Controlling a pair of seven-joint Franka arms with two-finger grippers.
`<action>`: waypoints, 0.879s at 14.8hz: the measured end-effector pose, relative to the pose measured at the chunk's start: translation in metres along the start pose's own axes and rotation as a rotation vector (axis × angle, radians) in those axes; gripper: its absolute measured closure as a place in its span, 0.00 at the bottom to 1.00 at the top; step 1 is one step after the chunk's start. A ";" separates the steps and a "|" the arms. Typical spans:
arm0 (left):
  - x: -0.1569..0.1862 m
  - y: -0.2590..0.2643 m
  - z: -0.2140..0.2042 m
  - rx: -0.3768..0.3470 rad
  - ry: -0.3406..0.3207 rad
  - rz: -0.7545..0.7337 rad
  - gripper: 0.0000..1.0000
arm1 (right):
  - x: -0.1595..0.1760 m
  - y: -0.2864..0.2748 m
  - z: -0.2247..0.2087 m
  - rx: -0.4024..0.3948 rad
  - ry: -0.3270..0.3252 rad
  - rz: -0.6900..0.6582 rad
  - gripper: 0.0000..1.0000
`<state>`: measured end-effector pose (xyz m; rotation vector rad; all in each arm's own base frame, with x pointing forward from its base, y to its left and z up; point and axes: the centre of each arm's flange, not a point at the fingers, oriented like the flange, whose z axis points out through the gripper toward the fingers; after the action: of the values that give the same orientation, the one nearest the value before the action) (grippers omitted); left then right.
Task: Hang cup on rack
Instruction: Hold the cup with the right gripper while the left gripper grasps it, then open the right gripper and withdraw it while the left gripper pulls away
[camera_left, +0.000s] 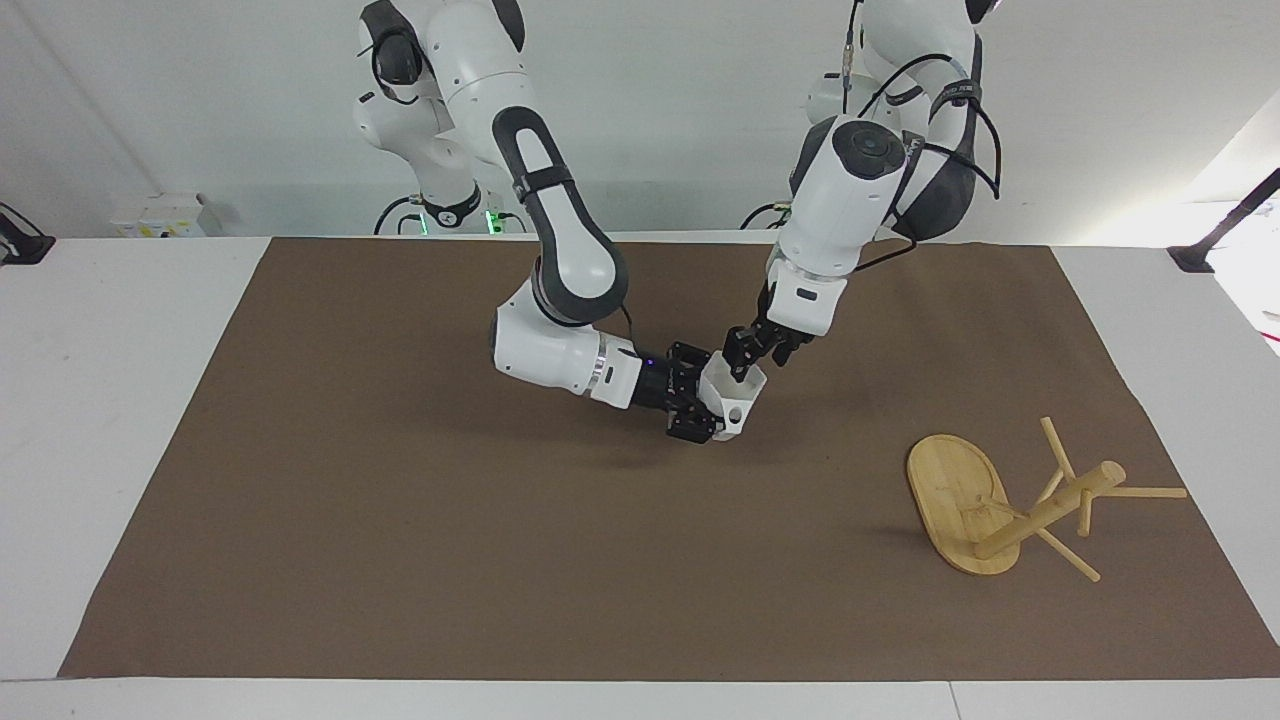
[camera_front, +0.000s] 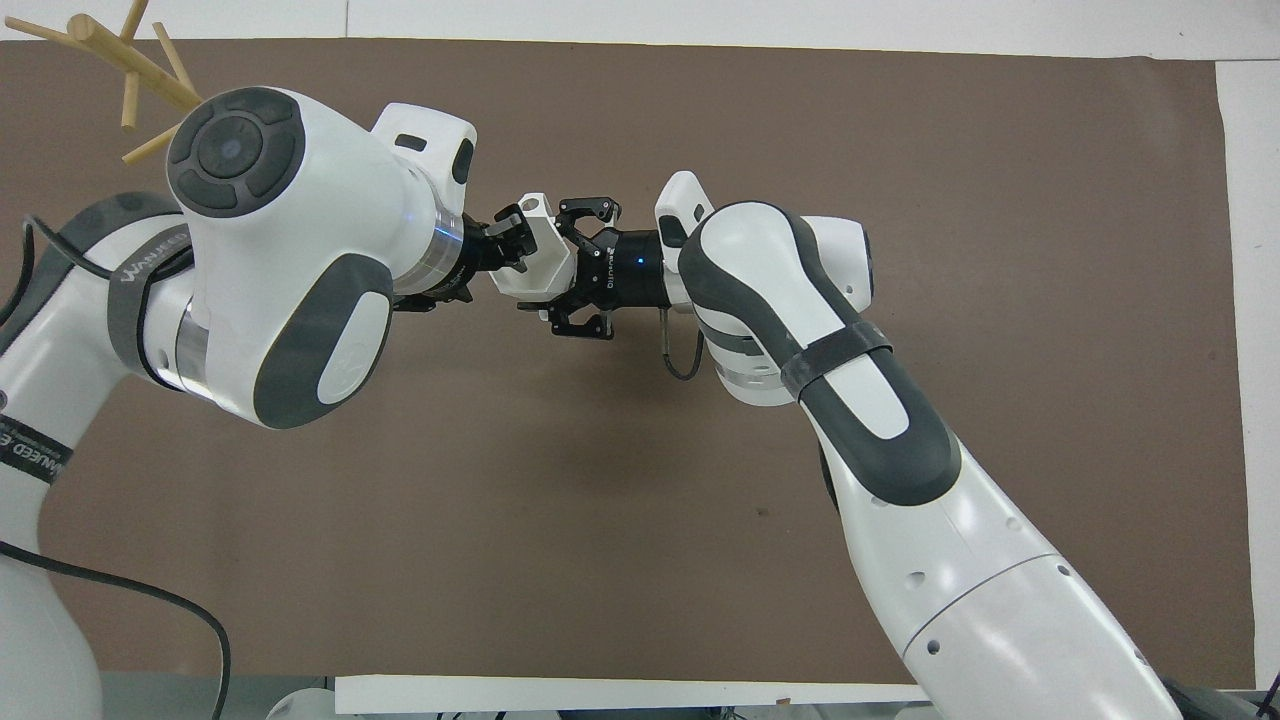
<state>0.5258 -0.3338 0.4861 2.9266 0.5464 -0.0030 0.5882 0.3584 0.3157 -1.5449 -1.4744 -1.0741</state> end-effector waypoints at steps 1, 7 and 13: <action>0.000 0.000 0.001 0.000 -0.003 -0.002 0.58 | 0.000 0.000 0.000 0.000 0.000 0.000 0.23; 0.000 0.000 0.002 -0.010 -0.010 -0.027 0.96 | 0.000 -0.001 0.001 -0.001 0.001 0.005 0.23; 0.006 0.001 0.001 -0.039 0.003 -0.040 0.96 | -0.008 0.018 -0.028 -0.005 0.040 0.025 0.00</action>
<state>0.5313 -0.3325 0.4850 2.8777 0.5989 0.0078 0.6042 0.3284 0.3201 -1.5332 -1.4230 -1.0884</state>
